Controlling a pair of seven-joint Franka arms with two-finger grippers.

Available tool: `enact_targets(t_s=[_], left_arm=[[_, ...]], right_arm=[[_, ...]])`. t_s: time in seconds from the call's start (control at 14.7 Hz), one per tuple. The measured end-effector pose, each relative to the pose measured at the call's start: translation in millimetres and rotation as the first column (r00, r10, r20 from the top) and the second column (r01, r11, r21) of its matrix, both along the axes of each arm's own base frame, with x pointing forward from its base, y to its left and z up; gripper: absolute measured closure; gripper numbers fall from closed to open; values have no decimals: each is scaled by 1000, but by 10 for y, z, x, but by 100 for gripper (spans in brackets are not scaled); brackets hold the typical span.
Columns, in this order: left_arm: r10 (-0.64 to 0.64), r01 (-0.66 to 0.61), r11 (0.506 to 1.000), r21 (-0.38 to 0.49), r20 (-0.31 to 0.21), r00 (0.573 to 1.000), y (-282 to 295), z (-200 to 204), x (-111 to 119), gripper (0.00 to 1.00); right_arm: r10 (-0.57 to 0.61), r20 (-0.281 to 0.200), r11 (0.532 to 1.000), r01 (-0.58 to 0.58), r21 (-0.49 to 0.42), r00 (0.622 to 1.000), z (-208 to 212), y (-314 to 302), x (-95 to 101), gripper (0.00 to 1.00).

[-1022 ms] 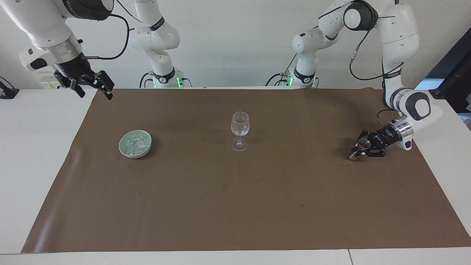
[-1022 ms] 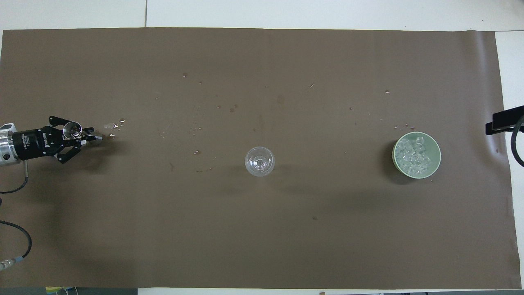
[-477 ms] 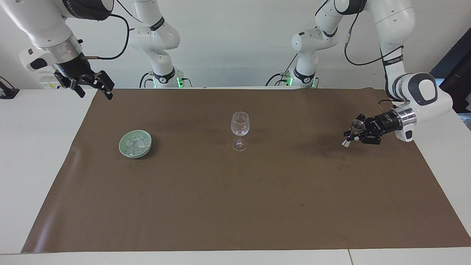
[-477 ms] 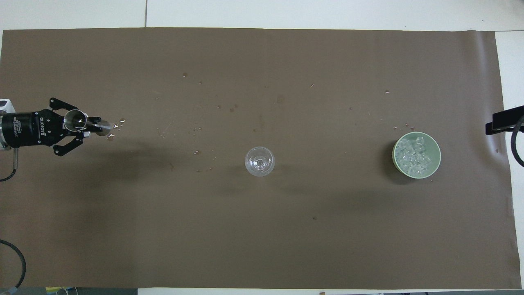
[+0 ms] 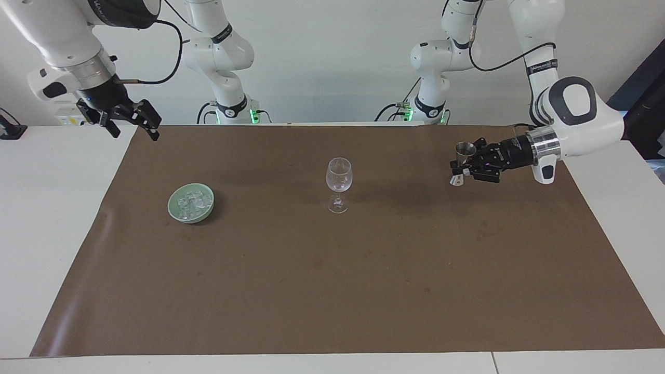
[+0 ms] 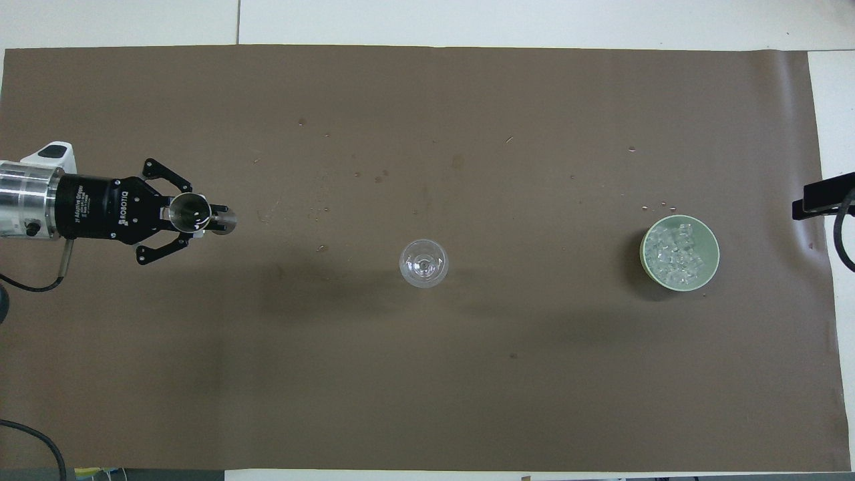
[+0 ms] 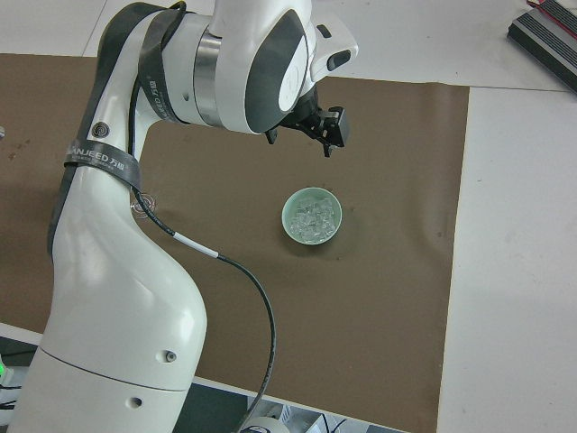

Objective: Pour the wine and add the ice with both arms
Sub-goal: 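Lift the silver cup with the left gripper toward the clear glass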

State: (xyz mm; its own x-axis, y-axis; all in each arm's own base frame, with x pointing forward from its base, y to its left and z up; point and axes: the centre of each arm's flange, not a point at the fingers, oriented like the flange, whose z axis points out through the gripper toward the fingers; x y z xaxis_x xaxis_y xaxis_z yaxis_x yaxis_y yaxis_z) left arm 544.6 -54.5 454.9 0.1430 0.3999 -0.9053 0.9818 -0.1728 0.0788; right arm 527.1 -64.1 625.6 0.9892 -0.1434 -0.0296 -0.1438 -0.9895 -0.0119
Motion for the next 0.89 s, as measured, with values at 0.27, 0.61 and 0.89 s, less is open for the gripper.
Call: enact_targets(t_s=[0.27, 0.61, 0.89], left_arm=[[-36, 39, 994, 106, -21, 999, -830, 36, -55, 78], [-52, 56, 961, 272, -22, 998, -1762, -13, -241, 78], [-56, 59, 920, 386, -21, 998, -2035, -43, -345, 78]], right_arm=[[0, 0, 1000, 0, 0, 1000, 0, 0, 0, 0], [0, 0, 1000, 0, 0, 1000, 0, 0, 0, 0], [0, 0, 1000, 0, 0, 1000, 0, 0, 0, 0]])
